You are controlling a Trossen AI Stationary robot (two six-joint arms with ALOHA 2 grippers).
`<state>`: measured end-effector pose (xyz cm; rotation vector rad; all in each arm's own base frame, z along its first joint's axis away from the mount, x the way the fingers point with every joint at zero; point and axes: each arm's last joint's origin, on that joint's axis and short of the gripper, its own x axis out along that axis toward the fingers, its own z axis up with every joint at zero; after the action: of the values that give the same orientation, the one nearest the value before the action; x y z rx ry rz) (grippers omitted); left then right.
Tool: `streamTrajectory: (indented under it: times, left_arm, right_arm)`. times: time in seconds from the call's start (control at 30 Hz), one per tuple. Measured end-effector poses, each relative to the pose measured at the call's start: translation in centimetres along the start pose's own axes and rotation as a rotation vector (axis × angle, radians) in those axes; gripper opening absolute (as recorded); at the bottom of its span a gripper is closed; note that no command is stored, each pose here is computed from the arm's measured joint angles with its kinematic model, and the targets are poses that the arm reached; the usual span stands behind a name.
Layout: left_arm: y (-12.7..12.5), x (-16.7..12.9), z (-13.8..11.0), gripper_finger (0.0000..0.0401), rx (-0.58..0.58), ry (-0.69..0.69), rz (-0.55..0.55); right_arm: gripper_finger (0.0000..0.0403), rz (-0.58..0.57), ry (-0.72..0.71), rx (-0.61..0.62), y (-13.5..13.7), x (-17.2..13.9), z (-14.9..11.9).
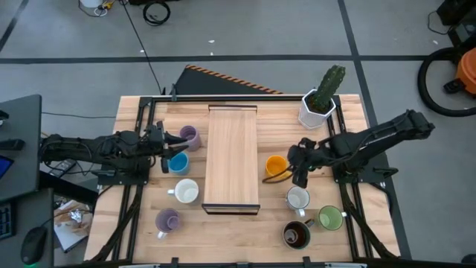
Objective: Place coffee mugs
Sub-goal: Put the yellow mug on the shelf
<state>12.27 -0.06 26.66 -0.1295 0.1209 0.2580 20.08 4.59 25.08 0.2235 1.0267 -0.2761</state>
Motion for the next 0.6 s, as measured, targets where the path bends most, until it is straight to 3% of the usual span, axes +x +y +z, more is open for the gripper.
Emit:
streamTrajectory:
  times: [0.33,0.6]
  left_arm:
    - [0.0,0.0,0.0,0.0121,0.018,-0.001,0.014]
    - [0.1,0.0,0.0,0.0121,0.023,-0.004,0.040]
  right_arm:
    - [0.0173,-0.015,0.227,0.117,1.3,2.5,0.1]
    - [0.0173,-0.058,0.296,0.132,1.6,4.6,0.0]
